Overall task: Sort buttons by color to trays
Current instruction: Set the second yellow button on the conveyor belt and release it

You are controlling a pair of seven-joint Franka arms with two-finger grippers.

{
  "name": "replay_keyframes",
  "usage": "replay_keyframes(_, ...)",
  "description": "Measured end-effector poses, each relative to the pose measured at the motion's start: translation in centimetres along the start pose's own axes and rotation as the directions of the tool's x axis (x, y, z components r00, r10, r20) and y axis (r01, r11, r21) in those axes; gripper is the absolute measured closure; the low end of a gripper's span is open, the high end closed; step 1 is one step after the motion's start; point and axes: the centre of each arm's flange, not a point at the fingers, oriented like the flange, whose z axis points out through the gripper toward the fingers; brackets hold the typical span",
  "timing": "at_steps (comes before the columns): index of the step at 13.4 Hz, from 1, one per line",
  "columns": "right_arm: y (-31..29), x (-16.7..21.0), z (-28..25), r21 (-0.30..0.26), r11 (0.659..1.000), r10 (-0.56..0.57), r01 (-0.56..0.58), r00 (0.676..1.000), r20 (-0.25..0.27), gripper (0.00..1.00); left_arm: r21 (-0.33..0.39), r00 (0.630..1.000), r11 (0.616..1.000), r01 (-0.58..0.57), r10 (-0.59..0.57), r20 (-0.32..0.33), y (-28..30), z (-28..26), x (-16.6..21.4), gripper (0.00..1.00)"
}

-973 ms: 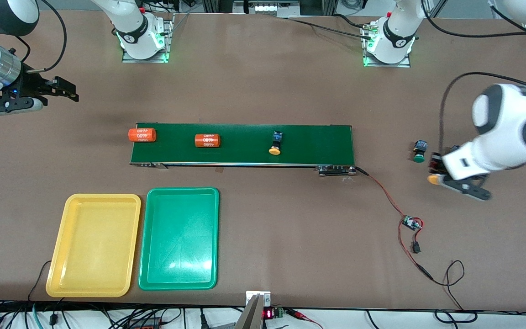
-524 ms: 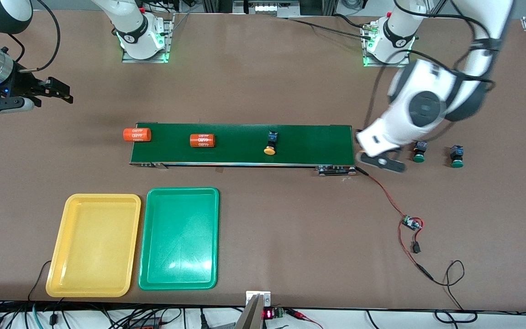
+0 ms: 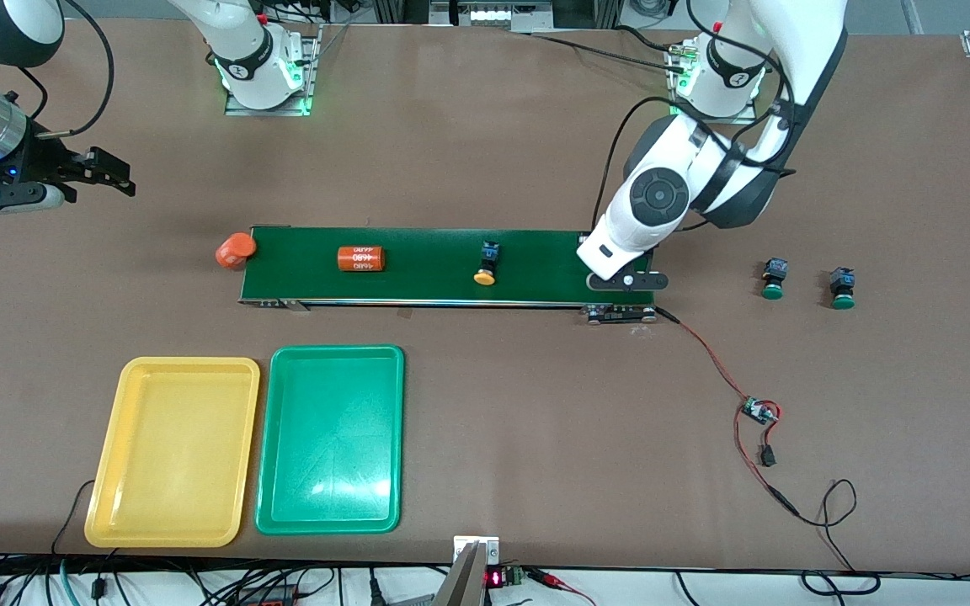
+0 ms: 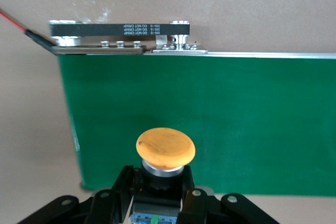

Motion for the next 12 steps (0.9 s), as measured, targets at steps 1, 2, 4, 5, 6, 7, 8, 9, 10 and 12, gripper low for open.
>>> replay_keyframes(1, 0.0, 0.1, 0.1, 0.0, 1.0, 0.0, 0.0, 1.0, 0.001, 0.0, -0.011, 1.0, 1.0, 0.007, -0.007, 0.003, 0.3, 0.7, 0.2, 0.59)
replay_keyframes(2, 0.0, 0.1, 0.2, 0.0, 1.0, 0.0, 0.0, 1.0, 0.002, 0.0, -0.021, 1.0, 1.0, 0.016, -0.016, -0.002, 0.6, 1.2, 0.3, 0.59)
replay_keyframes(4, 0.0, 0.2, 0.3, 0.0, 1.0, 0.0, 0.0, 1.0, 0.004, 0.0, -0.038, 0.999, 0.999, 0.026, -0.027, -0.02, 1.2, 1.5, 0.5, 0.59)
replay_keyframes(5, 0.0, 0.2, 0.4, 0.0, 1.0, 0.0, 0.0, 1.0, 0.006, 0.0, -0.044, 0.999, 0.999, 0.028, -0.029, -0.028, 1.3, 1.5, 0.5, 0.59)
replay_keyframes(6, 0.1, 0.2, 0.5, 0.0, 1.0, 0.001, -0.001, 1.0, 0.009, 0.0, -0.051, 0.999, 0.998, 0.03, -0.032, -0.037, 1.3, 1.5, 0.7, 0.59)
replay_keyframes(7, 0.1, 0.3, 0.6, 0.0, 1.0, 0.001, -0.001, 1.0, 0.011, 0.0, -0.059, 0.998, 0.998, 0.032, -0.034, -0.047, 1.4, 1.5, 0.9, 0.59)
replay_keyframes(8, 0.1, 0.3, 0.7, 0.001, 1.0, 0.002, -0.002, 1.0, 0.012, 0.0, -0.064, 0.998, 0.997, 0.033, -0.036, -0.053, 1.4, 1.5, 1.0, 0.54)
replay_keyframes(9, 0.1, 0.3, 0.7, 0.001, 1.0, 0.002, -0.002, 1.0, 0.012, 0.0, -0.067, 0.998, 0.997, 0.034, -0.038, -0.057, 1.4, 1.4, 1.0, 0.44)
replay_keyframes(10, 0.1, 0.3, 0.7, 0.001, 1.0, 0.002, -0.002, 1.0, 0.013, 0.0, -0.072, 0.997, 0.997, 0.034, -0.038, -0.064, 1.5, 1.2, 1.1, 0.37)
replay_keyframes(12, 0.1, 0.3, 0.8, 0.001, 1.0, 0.003, -0.003, 1.0, 0.014, 0.0, -0.086, 0.995, 0.996, 0.034, -0.042, -0.091, 1.5, -0.5, 1.3, 0.18)
